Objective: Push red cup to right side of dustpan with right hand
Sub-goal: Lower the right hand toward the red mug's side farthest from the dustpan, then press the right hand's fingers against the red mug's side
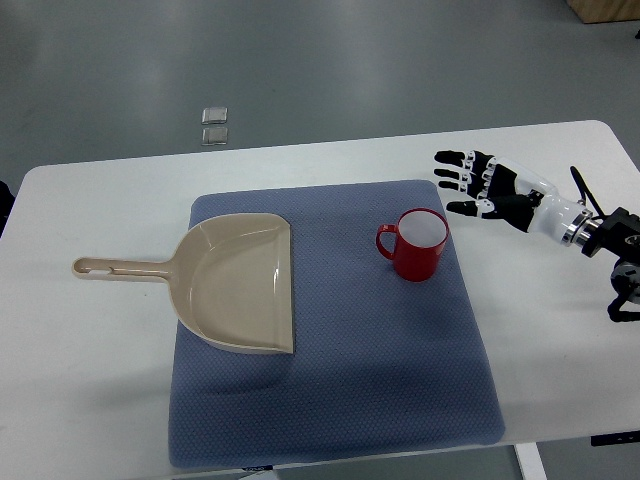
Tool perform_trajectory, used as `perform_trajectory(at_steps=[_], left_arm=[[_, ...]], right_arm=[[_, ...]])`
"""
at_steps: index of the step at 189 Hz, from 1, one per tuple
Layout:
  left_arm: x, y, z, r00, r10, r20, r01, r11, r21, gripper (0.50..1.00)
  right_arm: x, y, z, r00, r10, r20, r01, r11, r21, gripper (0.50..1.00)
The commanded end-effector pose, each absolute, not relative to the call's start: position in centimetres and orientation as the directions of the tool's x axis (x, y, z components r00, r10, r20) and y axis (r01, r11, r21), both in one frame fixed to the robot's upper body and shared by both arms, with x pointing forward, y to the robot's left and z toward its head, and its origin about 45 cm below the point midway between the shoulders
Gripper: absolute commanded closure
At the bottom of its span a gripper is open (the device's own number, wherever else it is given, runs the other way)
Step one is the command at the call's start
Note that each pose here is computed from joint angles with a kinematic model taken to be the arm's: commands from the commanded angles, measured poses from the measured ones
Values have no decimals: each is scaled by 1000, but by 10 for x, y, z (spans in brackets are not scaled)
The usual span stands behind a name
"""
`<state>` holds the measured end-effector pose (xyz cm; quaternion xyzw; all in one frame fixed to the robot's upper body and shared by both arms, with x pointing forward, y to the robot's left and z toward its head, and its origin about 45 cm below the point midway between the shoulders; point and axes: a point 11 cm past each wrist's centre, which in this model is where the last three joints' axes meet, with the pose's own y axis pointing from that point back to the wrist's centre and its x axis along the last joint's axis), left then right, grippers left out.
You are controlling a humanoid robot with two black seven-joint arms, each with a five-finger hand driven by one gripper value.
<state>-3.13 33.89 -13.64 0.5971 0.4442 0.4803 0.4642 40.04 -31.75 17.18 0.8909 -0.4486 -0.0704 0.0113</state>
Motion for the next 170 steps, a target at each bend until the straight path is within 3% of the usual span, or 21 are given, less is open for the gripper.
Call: perform_trajectory(at_steps=[1, 170], left_arm=[[-31, 338, -136, 144, 977, 160, 83, -173, 981, 500], [-31, 339, -136, 144, 976, 161, 83, -175, 981, 500]], right_arm=[[393, -324, 167, 595, -798, -94, -792, -602, 96, 566], [366, -311, 123, 559, -822, -106, -811, -569, 133, 566]])
